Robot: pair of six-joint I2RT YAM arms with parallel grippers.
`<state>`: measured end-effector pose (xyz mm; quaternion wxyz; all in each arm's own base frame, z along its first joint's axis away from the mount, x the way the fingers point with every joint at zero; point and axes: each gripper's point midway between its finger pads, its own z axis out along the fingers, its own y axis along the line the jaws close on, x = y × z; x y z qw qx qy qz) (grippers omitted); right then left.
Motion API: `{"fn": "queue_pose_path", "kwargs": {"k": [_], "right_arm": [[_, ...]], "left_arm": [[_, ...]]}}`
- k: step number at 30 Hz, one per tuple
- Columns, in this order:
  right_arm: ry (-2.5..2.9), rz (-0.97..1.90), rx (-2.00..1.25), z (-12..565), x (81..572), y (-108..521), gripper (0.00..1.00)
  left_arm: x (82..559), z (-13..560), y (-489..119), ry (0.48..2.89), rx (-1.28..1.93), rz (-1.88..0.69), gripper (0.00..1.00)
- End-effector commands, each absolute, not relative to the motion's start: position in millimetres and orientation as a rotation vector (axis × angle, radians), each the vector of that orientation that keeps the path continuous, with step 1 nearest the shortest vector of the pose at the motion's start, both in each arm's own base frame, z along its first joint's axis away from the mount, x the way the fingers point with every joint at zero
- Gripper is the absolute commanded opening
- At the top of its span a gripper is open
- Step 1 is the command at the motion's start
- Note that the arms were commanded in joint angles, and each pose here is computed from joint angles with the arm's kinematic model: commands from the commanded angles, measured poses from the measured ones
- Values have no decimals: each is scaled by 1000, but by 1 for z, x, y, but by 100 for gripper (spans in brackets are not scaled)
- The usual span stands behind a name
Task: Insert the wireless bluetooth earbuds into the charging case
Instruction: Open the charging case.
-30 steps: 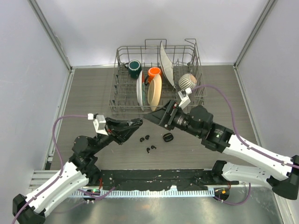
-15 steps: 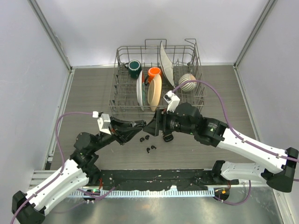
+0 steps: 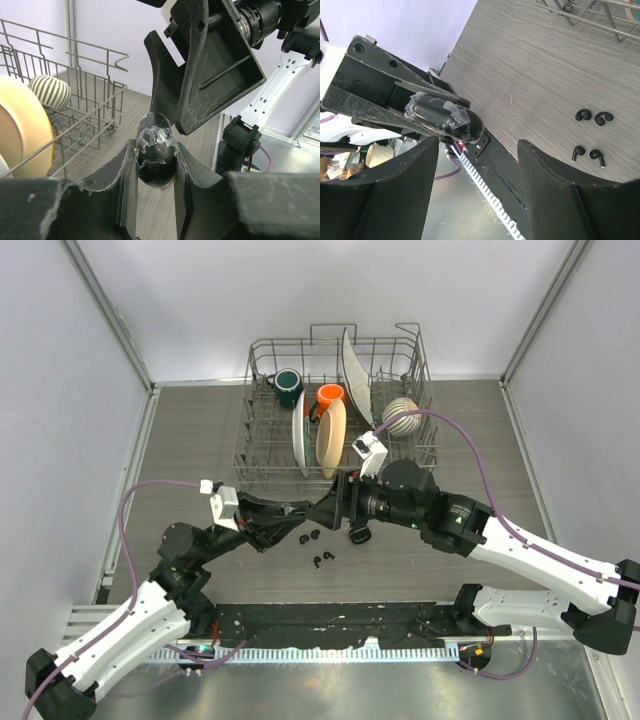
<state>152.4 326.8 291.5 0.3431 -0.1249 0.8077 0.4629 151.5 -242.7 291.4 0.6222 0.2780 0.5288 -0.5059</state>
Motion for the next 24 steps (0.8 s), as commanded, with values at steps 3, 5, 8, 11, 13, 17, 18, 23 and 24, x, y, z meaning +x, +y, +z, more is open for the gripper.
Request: {"fn": "queue_pose_path", "kwargs": {"k": [3, 5, 8, 11, 13, 17, 18, 23, 24], "right_arm": [[2063, 1235, -301, 307, 154, 332, 68], [2083, 1220, -287, 302, 157, 332, 66], [2081, 1220, -274, 301, 158, 333, 65], [2057, 1249, -243, 308, 160, 334, 64], [2049, 1271, -228, 310, 160, 336, 64], [2016, 1312, -190, 320, 162, 339, 64], [2012, 1321, -181, 320, 163, 339, 64], [1987, 1387, -116, 326, 168, 340, 64], [1986, 1397, -111, 326, 168, 340, 64]], "left_arm": [[143, 319, -240, 1105, 676, -1150, 0], [138, 323, -240, 1068, 707, -1144, 0], [131, 325, -239, 1028, 743, -1136, 1], [125, 325, -238, 997, 780, -1124, 0], [124, 324, -238, 999, 790, -1124, 0], [119, 321, -240, 995, 818, -1144, 0], [117, 320, -240, 994, 830, -1149, 0], [115, 319, -241, 990, 853, -1153, 0], [115, 319, -241, 987, 852, -1150, 0]]}}
